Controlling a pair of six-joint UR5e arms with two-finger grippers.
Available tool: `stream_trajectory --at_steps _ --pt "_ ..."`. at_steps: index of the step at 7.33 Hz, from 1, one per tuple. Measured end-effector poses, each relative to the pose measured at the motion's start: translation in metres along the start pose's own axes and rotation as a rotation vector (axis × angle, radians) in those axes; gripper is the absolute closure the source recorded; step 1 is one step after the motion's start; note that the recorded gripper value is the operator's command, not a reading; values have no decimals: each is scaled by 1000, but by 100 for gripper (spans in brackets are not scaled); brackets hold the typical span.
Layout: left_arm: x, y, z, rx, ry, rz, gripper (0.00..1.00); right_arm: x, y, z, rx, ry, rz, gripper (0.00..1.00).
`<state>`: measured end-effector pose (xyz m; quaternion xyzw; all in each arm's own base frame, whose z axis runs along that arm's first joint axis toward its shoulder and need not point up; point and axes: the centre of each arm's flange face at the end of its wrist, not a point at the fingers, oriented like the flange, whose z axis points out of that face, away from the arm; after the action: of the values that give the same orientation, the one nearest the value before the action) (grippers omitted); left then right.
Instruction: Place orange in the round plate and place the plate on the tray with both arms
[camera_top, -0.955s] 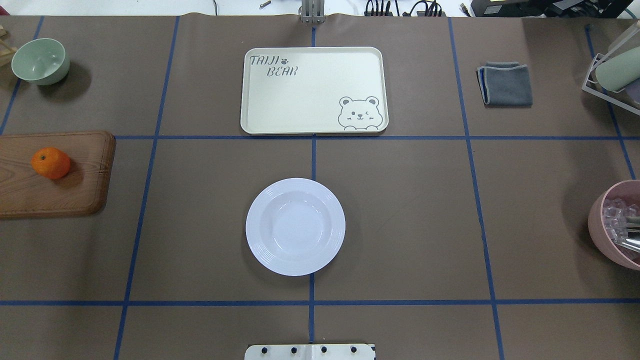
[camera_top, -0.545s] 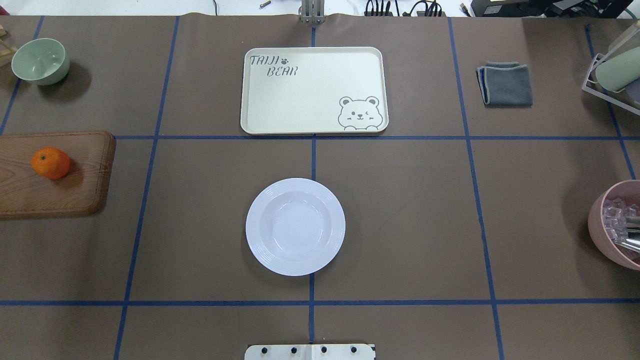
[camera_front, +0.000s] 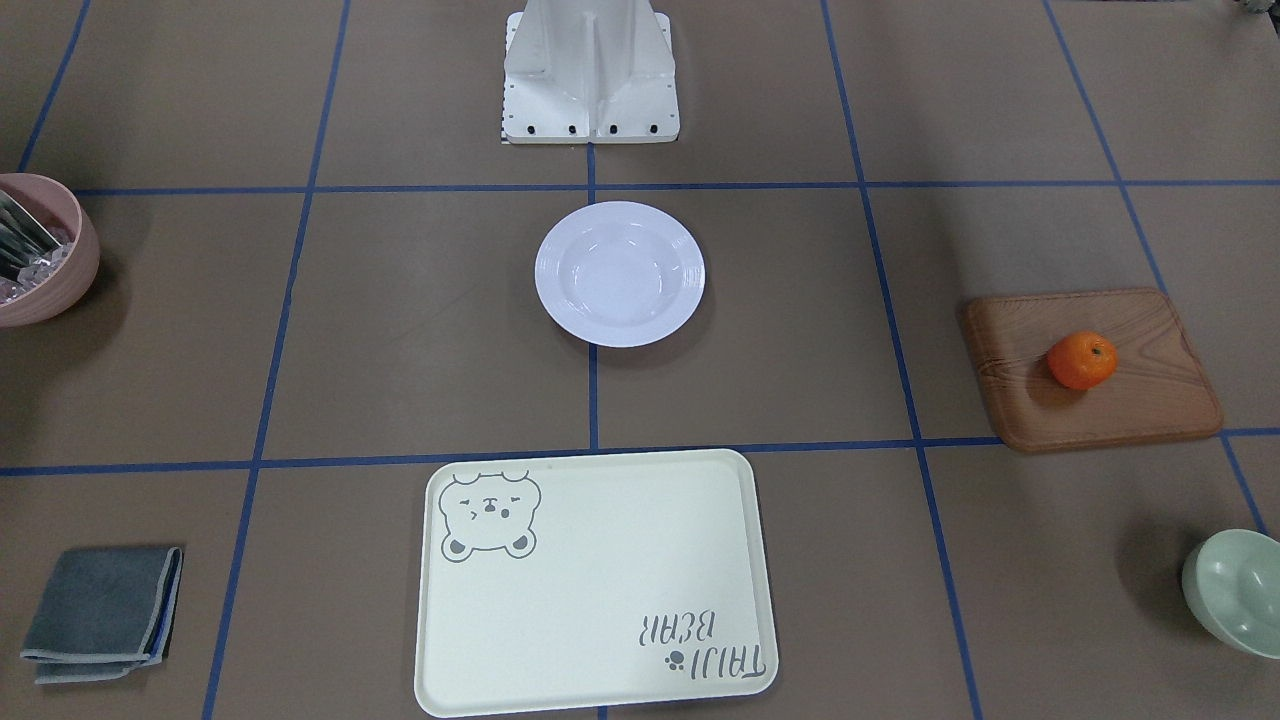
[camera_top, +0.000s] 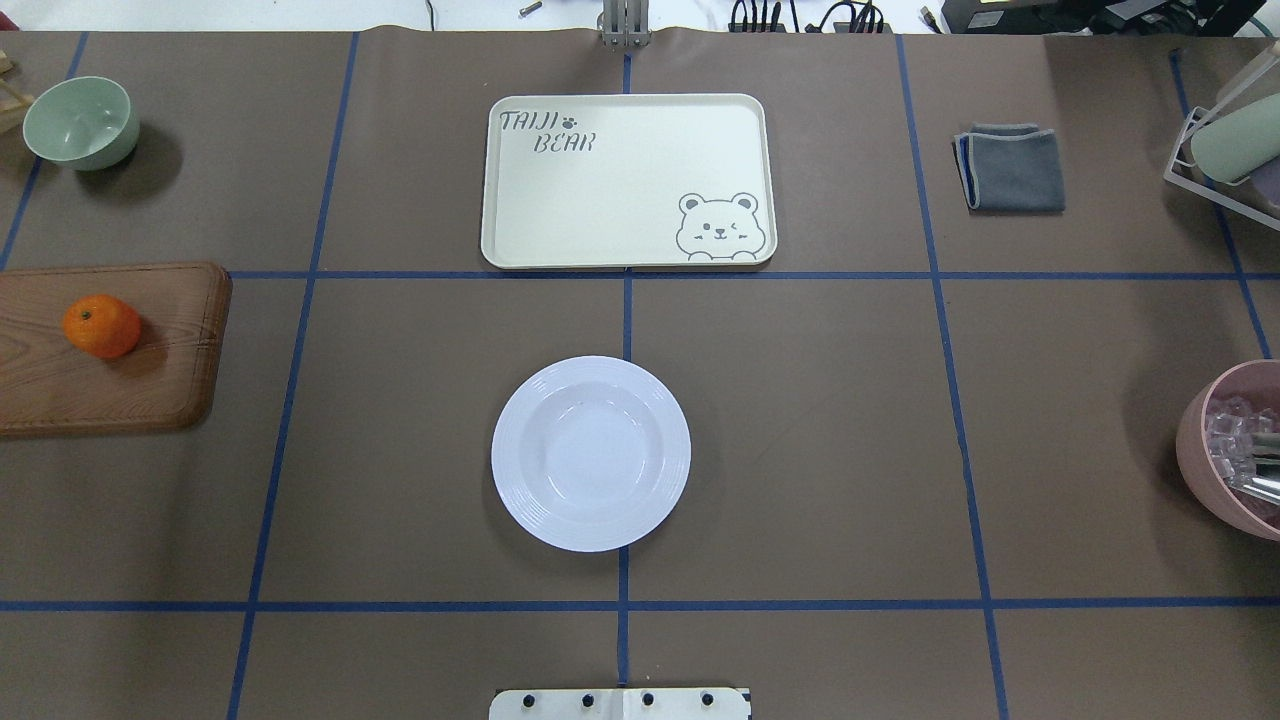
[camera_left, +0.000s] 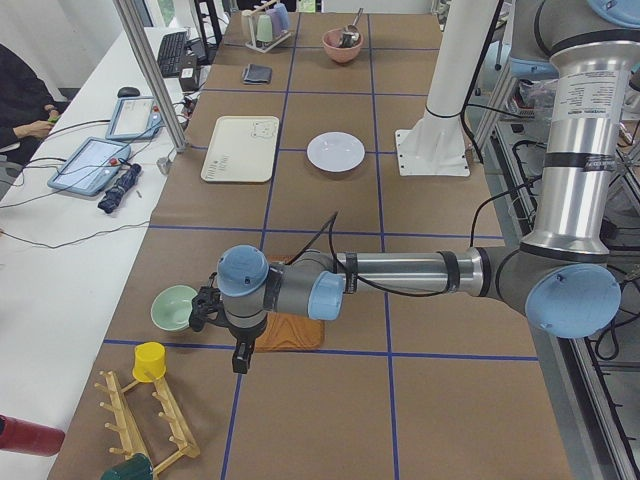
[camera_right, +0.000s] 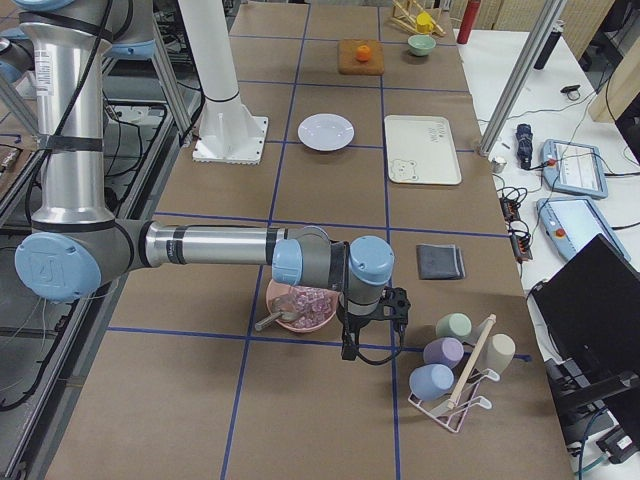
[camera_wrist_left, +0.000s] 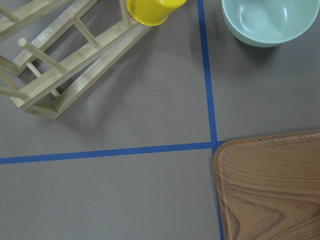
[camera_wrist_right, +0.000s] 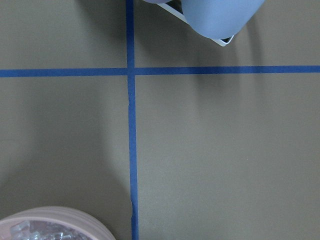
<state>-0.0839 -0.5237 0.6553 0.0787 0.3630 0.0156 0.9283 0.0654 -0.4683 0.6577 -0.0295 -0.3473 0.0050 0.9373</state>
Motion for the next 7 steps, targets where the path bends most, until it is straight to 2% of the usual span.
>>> stream_trajectory --at_steps 2,7 --pt "4 -2 2 -3 3 11 2 -2 -3 -2 5 1 -4 0" --pt "28 -3 31 -58 9 50 2 -6 -7 -6 11 -6 -9 0"
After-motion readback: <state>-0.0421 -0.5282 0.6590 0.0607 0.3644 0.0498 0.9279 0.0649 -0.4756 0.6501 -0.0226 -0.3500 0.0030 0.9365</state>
